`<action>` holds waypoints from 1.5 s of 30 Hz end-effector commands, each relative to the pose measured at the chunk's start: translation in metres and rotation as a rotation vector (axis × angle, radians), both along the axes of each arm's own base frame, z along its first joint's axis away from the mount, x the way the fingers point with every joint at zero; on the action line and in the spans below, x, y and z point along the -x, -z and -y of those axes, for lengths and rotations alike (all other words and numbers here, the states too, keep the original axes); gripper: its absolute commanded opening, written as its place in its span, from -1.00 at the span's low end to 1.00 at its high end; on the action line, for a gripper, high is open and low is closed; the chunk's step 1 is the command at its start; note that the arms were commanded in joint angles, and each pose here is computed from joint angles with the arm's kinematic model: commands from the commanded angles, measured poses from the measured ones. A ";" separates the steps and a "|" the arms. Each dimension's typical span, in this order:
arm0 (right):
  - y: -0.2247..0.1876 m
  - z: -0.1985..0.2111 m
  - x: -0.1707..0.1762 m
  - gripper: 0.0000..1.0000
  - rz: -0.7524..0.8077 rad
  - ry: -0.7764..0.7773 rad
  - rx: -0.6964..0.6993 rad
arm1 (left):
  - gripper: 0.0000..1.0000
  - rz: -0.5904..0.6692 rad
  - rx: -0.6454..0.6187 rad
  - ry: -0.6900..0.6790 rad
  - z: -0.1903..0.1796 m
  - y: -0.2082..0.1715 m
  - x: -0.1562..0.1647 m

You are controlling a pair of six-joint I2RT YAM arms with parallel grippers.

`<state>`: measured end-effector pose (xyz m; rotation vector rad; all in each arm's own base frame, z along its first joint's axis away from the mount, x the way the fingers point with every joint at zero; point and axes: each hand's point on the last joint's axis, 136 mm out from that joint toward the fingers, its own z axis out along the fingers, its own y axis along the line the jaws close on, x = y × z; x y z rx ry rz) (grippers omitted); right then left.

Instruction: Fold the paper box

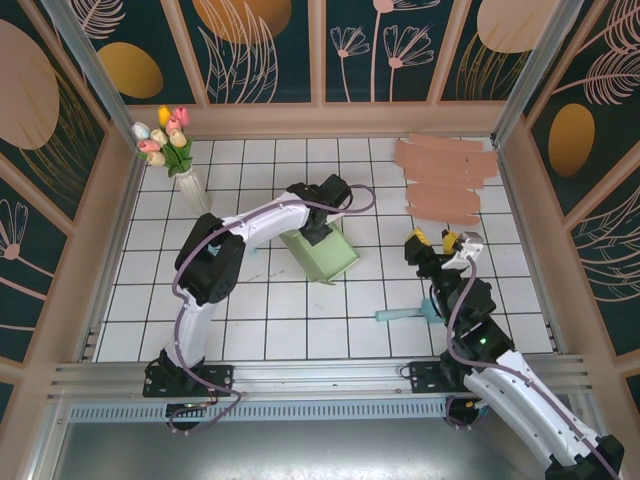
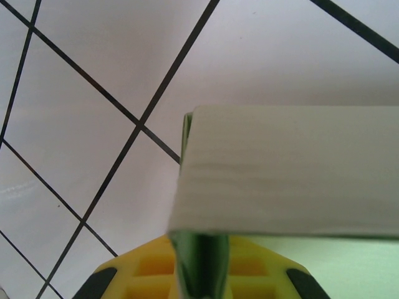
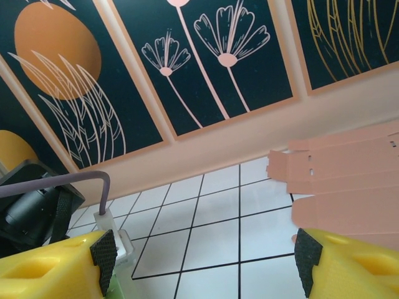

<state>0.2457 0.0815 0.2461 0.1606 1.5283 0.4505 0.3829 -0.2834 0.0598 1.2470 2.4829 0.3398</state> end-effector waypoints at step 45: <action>0.037 -0.016 -0.015 0.55 -0.129 -0.055 0.104 | 0.44 0.153 1.029 -0.852 0.000 -0.163 0.044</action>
